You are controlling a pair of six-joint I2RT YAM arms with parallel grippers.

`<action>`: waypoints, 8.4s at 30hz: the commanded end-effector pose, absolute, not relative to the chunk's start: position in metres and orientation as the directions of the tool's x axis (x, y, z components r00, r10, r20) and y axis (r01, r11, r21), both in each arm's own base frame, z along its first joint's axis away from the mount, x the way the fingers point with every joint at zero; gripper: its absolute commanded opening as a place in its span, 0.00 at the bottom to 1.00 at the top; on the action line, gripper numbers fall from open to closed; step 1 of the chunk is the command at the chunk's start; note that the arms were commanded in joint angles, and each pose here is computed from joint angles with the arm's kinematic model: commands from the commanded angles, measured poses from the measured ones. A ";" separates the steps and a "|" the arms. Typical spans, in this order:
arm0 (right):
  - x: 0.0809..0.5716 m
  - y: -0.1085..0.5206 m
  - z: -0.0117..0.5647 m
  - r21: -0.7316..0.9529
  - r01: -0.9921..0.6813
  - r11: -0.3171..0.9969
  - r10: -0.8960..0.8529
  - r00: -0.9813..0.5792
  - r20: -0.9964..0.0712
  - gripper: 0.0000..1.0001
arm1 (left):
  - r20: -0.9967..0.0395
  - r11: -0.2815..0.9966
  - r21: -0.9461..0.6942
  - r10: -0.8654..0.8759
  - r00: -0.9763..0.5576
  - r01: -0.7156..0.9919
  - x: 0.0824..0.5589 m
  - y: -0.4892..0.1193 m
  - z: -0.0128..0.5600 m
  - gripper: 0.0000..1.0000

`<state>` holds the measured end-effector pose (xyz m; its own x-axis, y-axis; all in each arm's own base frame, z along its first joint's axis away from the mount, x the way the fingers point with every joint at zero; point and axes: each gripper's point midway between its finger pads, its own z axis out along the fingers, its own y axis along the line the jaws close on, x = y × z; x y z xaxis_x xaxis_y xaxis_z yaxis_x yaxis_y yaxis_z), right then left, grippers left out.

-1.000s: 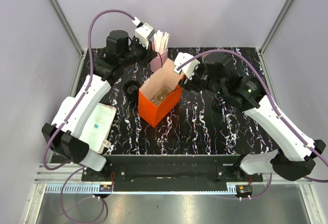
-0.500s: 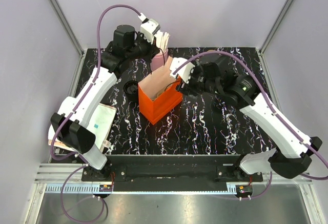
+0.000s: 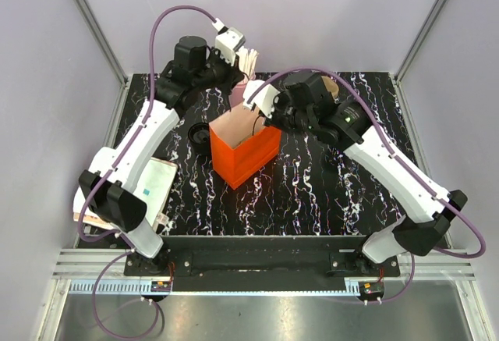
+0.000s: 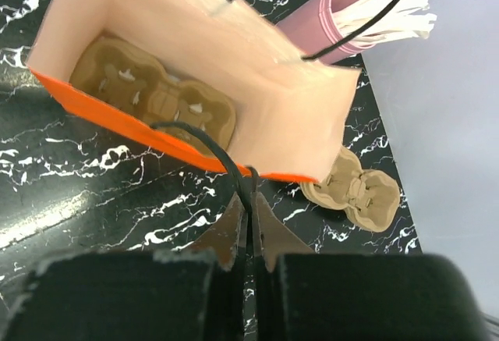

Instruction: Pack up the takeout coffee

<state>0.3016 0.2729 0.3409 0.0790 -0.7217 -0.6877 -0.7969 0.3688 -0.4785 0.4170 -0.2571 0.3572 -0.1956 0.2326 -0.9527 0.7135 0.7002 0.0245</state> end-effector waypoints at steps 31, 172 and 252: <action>0.370 0.226 0.383 -0.569 -0.496 0.657 -0.648 0.015 -0.761 0.00 | -0.945 0.722 0.313 0.304 0.124 0.616 0.516 -0.316 0.411 0.02; 0.427 0.046 0.174 -0.017 -0.355 0.935 -0.281 -0.710 -0.645 0.19 | -0.925 0.767 -0.061 0.198 -0.325 0.639 0.333 -0.136 0.220 0.99; 0.437 0.023 0.271 -0.363 -0.199 0.910 -0.411 -0.544 -0.732 0.00 | -0.934 0.769 -0.057 0.184 -0.306 0.637 0.330 -0.134 0.225 0.99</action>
